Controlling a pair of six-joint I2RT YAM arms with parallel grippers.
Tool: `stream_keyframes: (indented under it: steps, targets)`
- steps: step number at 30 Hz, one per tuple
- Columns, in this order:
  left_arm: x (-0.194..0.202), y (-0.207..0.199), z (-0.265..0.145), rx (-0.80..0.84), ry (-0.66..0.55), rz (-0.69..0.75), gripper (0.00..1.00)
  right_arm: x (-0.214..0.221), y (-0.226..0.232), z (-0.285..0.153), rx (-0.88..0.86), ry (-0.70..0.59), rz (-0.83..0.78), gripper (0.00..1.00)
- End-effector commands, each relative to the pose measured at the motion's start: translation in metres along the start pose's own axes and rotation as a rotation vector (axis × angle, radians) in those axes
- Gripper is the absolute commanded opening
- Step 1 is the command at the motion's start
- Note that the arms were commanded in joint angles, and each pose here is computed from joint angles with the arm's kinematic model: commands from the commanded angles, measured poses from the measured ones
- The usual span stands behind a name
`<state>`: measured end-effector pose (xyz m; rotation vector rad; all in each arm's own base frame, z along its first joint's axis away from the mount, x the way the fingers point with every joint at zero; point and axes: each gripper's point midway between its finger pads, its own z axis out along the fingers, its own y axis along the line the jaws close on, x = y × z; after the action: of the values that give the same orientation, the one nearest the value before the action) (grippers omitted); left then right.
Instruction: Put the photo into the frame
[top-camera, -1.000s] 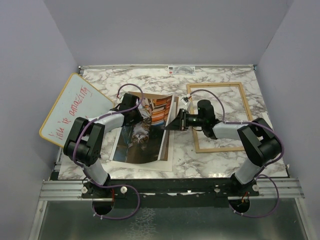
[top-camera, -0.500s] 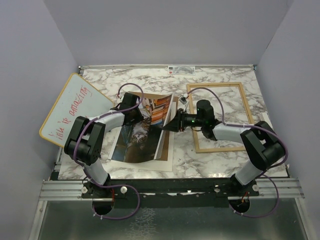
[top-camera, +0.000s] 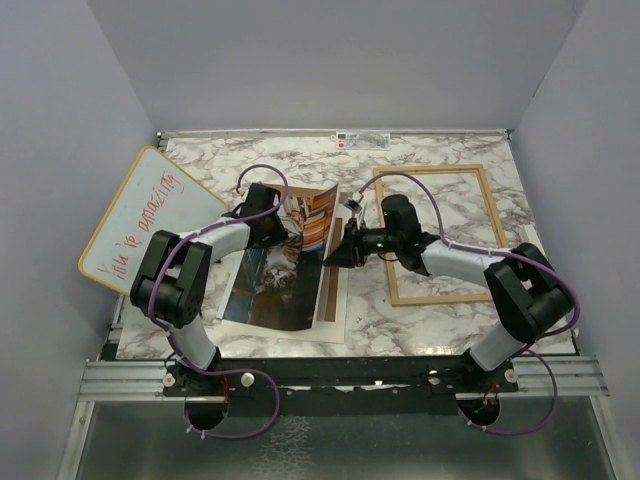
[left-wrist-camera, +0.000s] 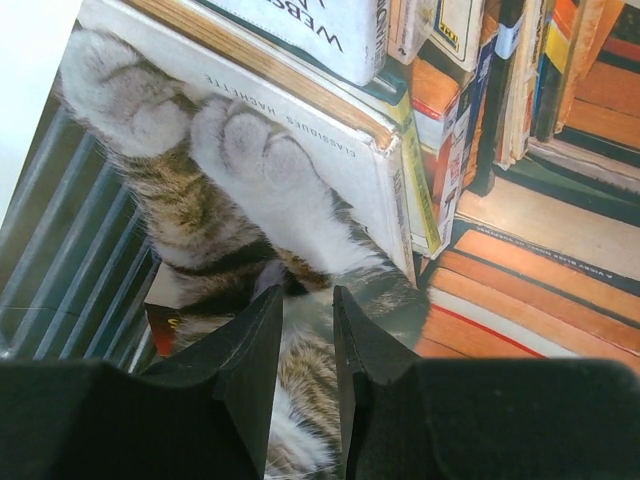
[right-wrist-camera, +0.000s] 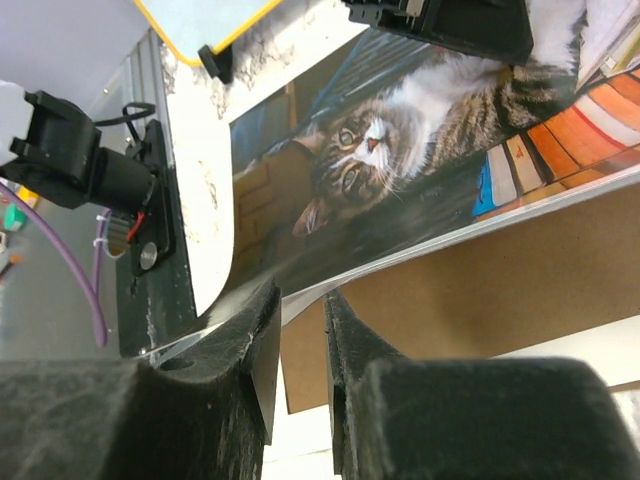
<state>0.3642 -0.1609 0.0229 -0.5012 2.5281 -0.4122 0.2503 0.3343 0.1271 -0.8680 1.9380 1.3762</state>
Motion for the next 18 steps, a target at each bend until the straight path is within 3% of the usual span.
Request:
stream_keyframes:
  steps: [1, 4, 7, 14, 18]
  targets:
    - [0.089, 0.076, 0.002, -0.252, 0.309, 0.044, 0.30, 0.001, -0.011, 0.003, 0.063, 0.034, -0.064, 0.22]
    - [0.087, 0.074, 0.002, -0.248, 0.303, 0.044, 0.30, 0.009, -0.020, 0.005, 0.103, 0.051, -0.001, 0.23]
    - [0.086, 0.073, 0.001, -0.245, 0.300, 0.042, 0.30, 0.021, -0.028, 0.009, 0.134, 0.055, 0.113, 0.17]
    - [0.086, 0.074, 0.000, -0.244, 0.297, 0.039, 0.30, 0.034, -0.038, 0.008, 0.222, -0.051, 0.393, 0.19]
    - [0.086, 0.074, -0.002, -0.243, 0.296, 0.042, 0.31, 0.038, -0.037, 0.012, 0.190, -0.095, 0.488, 0.18]
